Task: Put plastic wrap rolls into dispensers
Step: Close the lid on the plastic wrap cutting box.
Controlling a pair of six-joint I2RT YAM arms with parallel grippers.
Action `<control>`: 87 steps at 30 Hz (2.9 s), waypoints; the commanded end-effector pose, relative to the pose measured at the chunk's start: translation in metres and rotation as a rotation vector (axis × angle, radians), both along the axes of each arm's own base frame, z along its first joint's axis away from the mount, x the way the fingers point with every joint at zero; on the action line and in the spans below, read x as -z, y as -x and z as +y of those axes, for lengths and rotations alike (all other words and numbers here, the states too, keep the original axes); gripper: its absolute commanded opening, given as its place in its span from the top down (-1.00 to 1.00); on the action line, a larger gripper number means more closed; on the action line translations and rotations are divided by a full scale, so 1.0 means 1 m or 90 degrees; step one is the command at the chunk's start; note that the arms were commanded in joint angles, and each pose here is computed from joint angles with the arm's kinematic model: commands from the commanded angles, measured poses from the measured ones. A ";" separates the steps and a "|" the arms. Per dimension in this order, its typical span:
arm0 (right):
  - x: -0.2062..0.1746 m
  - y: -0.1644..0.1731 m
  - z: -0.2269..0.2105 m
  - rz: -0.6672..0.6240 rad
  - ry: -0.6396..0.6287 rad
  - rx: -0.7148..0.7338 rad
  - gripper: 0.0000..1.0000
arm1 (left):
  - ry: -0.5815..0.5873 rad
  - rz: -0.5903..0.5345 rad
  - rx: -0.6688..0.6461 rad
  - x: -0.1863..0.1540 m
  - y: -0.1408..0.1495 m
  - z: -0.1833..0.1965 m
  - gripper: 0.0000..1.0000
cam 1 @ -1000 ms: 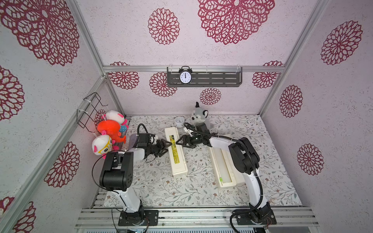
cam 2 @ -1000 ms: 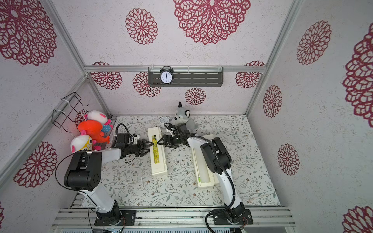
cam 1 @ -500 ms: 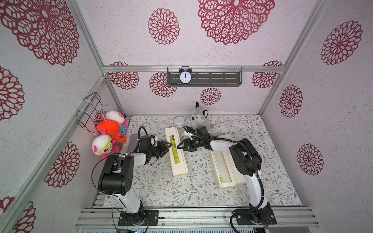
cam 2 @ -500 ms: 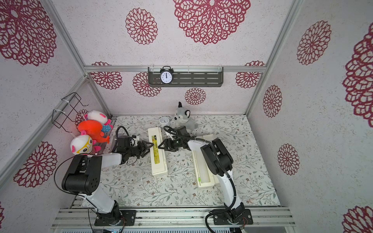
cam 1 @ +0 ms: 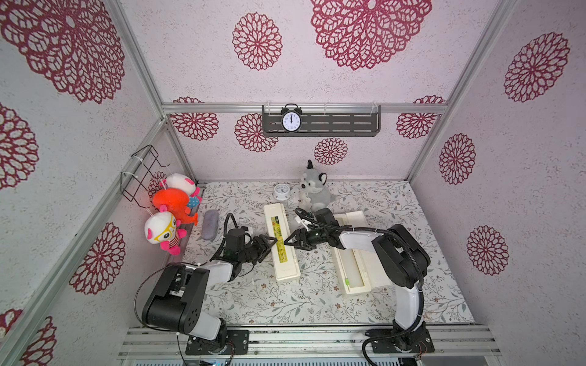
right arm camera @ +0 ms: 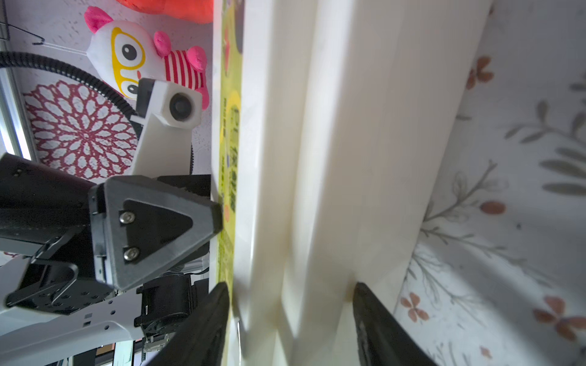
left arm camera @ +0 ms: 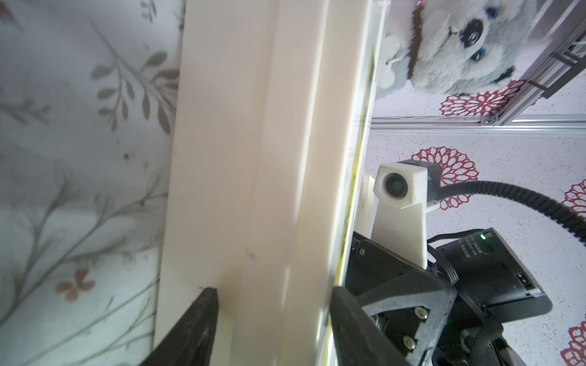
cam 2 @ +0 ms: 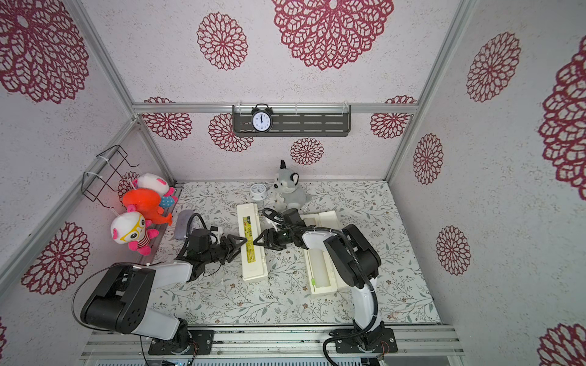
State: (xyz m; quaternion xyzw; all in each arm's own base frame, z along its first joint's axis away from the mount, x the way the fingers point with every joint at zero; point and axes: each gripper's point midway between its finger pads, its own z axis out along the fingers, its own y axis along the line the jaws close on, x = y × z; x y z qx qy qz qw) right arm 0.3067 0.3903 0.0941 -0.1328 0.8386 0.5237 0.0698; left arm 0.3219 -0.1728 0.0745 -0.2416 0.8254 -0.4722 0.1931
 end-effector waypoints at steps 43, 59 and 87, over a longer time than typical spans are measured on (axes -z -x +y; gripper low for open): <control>-0.027 -0.129 0.038 -0.046 -0.083 -0.001 -0.56 | 0.065 -0.042 0.063 0.009 -0.152 0.013 -0.44; -0.034 -0.114 0.054 -0.027 -0.118 -0.019 -0.24 | 0.094 -0.009 0.113 0.019 -0.117 -0.028 -0.23; -0.036 -0.108 -0.032 -0.262 0.342 0.145 -0.83 | 0.010 -0.031 0.059 -0.024 -0.089 0.015 -0.24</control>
